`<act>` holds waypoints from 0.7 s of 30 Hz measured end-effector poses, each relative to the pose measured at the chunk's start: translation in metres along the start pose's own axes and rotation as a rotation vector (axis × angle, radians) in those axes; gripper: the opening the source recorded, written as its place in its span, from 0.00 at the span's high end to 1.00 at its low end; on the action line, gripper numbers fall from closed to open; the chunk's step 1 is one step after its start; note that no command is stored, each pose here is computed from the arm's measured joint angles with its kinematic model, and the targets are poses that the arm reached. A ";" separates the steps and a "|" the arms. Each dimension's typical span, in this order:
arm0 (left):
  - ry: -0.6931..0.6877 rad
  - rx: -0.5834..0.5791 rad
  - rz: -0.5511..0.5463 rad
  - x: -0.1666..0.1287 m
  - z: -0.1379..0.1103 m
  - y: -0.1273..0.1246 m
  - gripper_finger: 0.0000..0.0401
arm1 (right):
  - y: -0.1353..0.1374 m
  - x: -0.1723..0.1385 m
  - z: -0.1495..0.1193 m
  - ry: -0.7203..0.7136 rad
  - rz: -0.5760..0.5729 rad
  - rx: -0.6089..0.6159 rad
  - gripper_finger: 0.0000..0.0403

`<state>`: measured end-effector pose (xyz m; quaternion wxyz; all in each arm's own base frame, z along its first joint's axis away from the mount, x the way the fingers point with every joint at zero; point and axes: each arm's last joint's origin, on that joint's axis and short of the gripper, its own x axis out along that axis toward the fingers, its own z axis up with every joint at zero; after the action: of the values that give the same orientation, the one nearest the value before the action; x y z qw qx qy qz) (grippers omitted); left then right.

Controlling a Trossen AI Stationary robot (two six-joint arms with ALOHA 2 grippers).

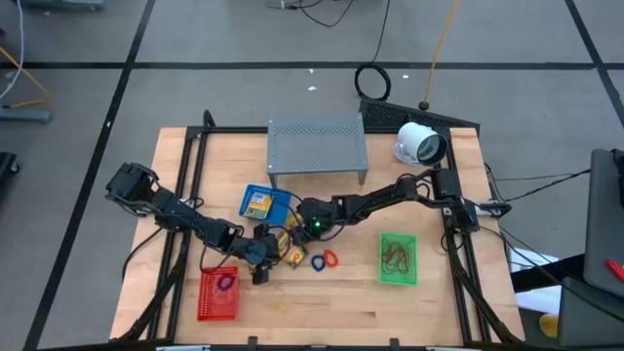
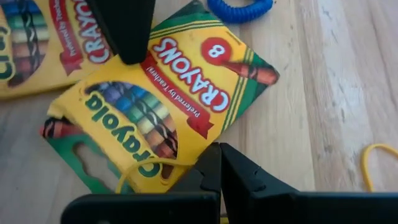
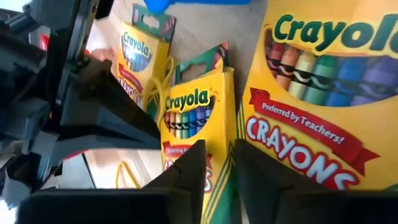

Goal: Pick & Place Office Desk Supplies
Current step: Put the yellow crayon box into the blue bin

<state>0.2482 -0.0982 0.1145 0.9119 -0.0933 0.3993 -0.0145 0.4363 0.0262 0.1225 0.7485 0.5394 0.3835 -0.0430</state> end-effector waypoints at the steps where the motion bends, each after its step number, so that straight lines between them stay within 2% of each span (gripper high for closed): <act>1: 0.006 -0.002 0.002 0.000 -0.001 0.000 1.00 | 0.000 0.000 0.000 0.010 0.004 0.000 0.85; 7: 0.020 -0.004 0.009 0.000 -0.002 0.001 1.00 | 0.002 0.001 -0.003 0.035 0.029 -0.008 0.98; 21: 0.057 -0.018 -0.037 -0.002 -0.003 0.000 0.97 | 0.005 0.001 -0.005 0.084 0.071 -0.088 1.00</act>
<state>0.2447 -0.0984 0.1138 0.8989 -0.1085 0.4234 -0.0304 0.4369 0.0329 0.1254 0.7557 0.5206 0.3967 0.0232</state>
